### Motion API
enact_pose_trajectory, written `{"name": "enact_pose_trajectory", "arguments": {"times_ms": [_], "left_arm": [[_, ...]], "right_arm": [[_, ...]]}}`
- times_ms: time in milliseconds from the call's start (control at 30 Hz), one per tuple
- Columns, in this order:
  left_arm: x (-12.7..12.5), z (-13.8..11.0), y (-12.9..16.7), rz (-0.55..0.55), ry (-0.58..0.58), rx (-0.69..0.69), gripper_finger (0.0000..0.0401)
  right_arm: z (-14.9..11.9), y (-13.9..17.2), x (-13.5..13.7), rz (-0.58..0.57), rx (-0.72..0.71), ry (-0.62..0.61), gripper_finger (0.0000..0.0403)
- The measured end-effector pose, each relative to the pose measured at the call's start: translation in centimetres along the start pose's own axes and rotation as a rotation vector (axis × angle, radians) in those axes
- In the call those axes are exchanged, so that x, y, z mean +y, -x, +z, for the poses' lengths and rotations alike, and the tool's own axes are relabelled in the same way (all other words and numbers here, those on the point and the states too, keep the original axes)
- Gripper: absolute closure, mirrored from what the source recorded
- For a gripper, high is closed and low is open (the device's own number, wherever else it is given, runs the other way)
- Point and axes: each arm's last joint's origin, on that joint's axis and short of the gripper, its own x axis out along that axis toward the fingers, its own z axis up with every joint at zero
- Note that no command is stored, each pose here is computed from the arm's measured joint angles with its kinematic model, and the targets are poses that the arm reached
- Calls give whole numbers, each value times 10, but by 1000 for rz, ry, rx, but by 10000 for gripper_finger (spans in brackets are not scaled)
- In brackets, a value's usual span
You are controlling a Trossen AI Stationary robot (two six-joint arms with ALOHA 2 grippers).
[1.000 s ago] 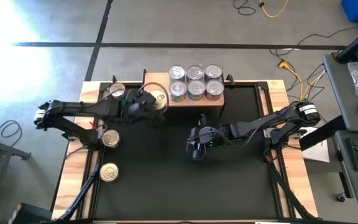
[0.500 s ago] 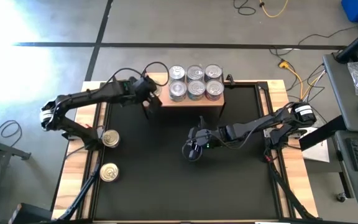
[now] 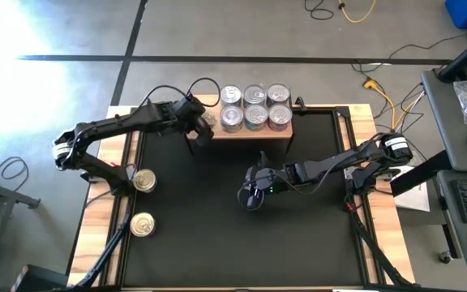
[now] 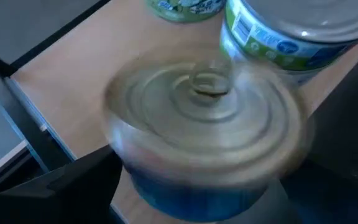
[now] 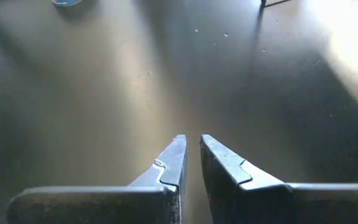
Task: Stack canned seafood by type on shelf
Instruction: Put the blue pink tuna can on the shelf
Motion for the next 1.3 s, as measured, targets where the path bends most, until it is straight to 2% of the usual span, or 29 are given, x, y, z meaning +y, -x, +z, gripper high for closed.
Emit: {"name": "enact_pose_trajectory", "arguments": {"times_ms": [333,467,567,667,867,967,1033,1133,1233,1300], "left_arm": [[-4,-2,-21,11,-13,87,3],[-2,0,-11,-2,-52,135,3],[-1,5,9,-78,-65,178,3],[0,5,28,-97,-72,202,3],[-9,7,42,-132,17,100,3],[-27,0,36,-256,26,105,8],[-43,-9,34,-339,21,114,22],[-59,-21,32,-366,-4,111,64],[-65,-23,28,-355,-66,31,131],[-66,-21,25,-324,-153,-24,189]], "right_arm": [[0,0,0,1,1,2,364],[0,0,0,3,2,-27,364],[0,0,0,6,5,-35,364],[0,0,0,5,6,-46,364],[1,-1,-4,-6,4,-82,364],[2,-1,-6,-16,3,-104,364],[1,-1,-7,-20,10,-112,364],[-1,-1,-8,-28,31,-123,364],[-3,-1,-8,-27,48,-127,364],[-3,-1,-8,-13,55,-124,364]]}}
